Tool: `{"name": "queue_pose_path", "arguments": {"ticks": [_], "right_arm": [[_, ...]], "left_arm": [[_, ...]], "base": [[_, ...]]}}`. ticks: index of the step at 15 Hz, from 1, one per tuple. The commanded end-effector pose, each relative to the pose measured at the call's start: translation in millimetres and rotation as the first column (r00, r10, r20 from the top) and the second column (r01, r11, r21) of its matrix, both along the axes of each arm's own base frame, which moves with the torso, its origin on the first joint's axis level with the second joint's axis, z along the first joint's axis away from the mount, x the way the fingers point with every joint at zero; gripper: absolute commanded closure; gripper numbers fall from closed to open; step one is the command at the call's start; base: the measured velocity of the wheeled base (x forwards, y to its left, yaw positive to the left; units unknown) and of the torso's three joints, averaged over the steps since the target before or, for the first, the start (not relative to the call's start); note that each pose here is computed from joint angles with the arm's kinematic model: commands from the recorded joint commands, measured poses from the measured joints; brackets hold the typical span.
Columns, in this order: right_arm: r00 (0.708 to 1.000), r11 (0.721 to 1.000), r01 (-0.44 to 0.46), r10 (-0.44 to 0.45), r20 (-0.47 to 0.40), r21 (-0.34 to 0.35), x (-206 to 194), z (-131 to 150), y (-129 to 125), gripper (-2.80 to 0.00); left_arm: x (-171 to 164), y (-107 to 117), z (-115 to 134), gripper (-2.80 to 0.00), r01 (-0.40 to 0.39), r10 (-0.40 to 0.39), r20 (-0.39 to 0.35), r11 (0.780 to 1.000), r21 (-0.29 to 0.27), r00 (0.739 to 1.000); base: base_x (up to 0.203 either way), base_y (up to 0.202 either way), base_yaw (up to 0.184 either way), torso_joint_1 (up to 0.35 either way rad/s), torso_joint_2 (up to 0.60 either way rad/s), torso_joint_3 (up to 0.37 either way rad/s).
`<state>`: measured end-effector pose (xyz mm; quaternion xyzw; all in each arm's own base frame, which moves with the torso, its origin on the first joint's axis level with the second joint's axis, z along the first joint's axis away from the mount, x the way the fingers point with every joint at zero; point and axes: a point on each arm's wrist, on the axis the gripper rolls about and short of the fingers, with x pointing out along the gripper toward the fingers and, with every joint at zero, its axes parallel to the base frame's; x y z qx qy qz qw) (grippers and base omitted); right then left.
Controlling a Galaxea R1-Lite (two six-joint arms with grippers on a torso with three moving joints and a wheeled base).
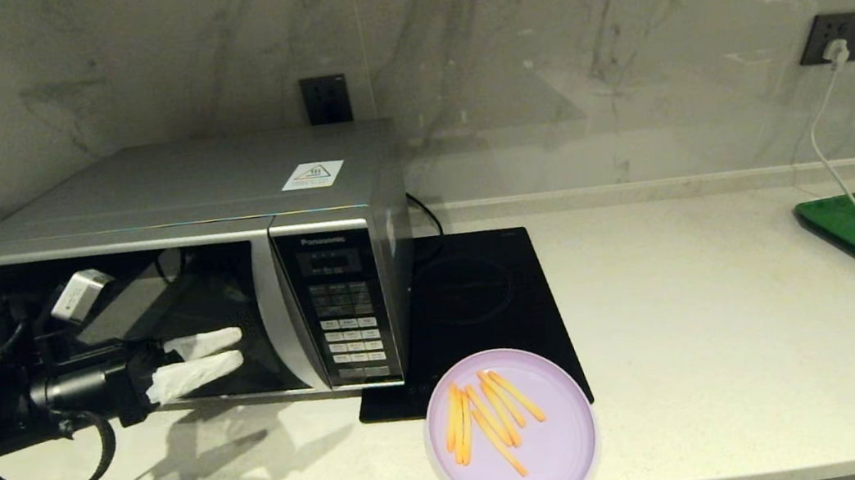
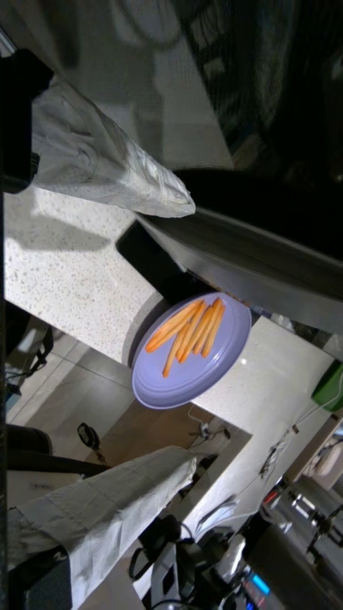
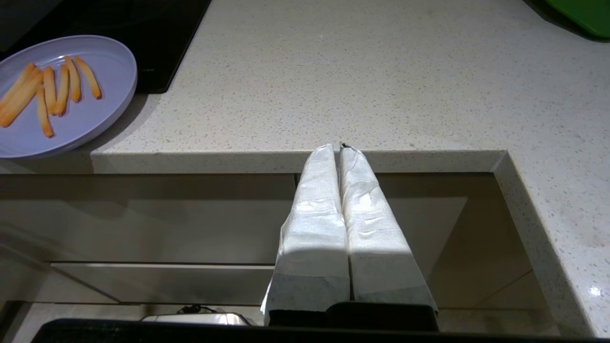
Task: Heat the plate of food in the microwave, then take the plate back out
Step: Open the microwave oven
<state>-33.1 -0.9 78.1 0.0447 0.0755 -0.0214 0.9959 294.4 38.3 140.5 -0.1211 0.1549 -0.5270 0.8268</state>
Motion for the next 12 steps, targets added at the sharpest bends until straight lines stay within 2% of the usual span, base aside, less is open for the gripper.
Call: {"name": "queue_pose_path", "arguments": {"ticks": [1, 5, 9, 12], "right_arm": [[1.0, 1.0, 0.0, 0.0, -0.002, 0.001, 0, 0, 0, 0.0], [1.0, 1.0, -0.001, 0.001, -0.002, 0.001, 0, 0, 0, 0.0], [1.0, 1.0, 0.0, 0.0, -0.002, 0.001, 0, 0, 0, 0.0], [1.0, 1.0, -0.001, 0.001, -0.001, 0.001, 0, 0, 0, 0.0]], "left_arm": [[6, -10, -8, -2.8, 0.042, -0.043, -0.02, 0.999, -0.007, 0.999], [6, -26, -10, -2.8, 0.092, -0.093, -0.025, 0.996, -0.006, 0.995], [8, -32, -12, -2.8, 0.107, -0.107, -0.033, 0.994, -0.002, 0.994], [16, -34, -19, -2.8, 0.113, -0.113, 0.003, 0.994, 0.011, 0.994]], "base": [[0.0, 0.0, 0.0, 0.0, 0.0, 0.0], [0.0, 0.0, 0.0, 0.0, 0.0, 0.0], [0.0, 0.0, 0.0, 0.0, 0.0, 0.0], [0.0, 0.0, 0.0, 0.0, 0.0, 0.0]]}}
